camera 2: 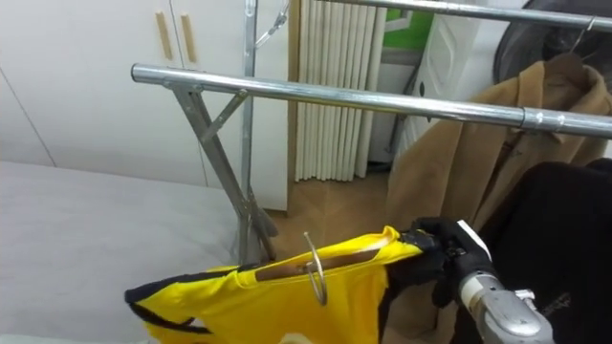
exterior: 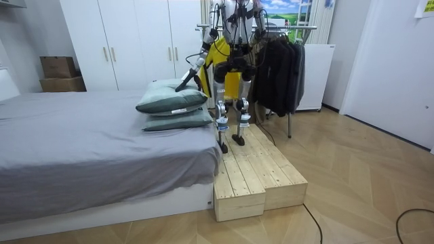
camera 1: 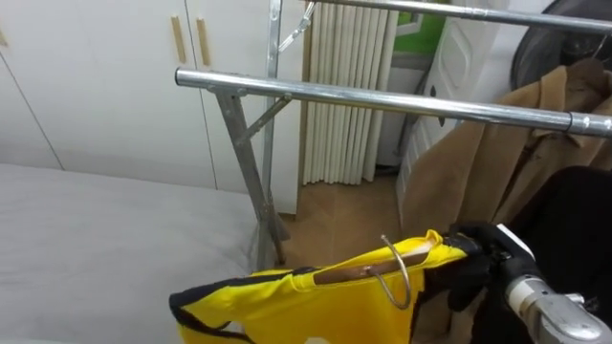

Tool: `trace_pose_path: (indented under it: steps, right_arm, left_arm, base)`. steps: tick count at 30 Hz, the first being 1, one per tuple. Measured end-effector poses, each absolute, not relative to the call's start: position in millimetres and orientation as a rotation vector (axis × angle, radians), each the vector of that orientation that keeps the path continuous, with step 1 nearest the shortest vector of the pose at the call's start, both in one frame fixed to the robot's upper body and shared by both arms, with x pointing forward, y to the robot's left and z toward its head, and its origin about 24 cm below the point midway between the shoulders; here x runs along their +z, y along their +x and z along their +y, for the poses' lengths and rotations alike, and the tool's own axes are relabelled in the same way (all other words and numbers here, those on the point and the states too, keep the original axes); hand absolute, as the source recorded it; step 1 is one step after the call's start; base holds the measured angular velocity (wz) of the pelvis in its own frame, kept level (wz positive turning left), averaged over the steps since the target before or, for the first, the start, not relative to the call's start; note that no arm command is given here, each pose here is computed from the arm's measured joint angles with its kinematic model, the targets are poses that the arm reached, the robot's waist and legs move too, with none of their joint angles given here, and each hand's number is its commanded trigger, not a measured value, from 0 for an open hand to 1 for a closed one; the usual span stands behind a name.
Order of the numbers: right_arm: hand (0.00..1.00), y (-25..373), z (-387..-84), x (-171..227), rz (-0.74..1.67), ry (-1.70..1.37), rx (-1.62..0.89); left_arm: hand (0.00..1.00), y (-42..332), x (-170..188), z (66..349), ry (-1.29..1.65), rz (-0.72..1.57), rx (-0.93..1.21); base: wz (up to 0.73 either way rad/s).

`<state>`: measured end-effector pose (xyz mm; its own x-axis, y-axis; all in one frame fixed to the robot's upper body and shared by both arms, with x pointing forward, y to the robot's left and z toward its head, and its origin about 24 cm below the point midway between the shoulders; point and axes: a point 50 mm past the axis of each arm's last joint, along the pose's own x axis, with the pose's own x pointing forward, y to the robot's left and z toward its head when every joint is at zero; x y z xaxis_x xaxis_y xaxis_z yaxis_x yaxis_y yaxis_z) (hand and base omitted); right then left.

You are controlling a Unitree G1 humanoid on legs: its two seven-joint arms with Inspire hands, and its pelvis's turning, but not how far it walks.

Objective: Hang clothes

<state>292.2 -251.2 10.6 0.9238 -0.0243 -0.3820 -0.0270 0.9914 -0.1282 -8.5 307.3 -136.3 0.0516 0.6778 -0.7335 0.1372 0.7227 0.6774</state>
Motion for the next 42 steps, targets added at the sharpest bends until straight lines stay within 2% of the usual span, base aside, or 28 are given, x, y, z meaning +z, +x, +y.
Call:
trace_pose_path:
  steps: [11, 26, 42]
  right_arm:
    - [1.0, 292, -277, 4, 0.449, 0.012, -0.075]
    - [1.0, 288, -317, 6, 0.536, 0.038, -0.163]
    - [1.0, 299, -329, 27, 0.496, 0.02, -0.192]
  left_arm:
    - [0.0, -6, -135, 311, 0.694, 1.511, 0.396]
    - [0.0, -13, -134, 312, 0.713, 1.53, 0.389]
    - [0.0, -17, -132, 314, 0.731, 1.534, 0.382]
  base:
    - [0.05]
    - [0.0]
    - [0.01]
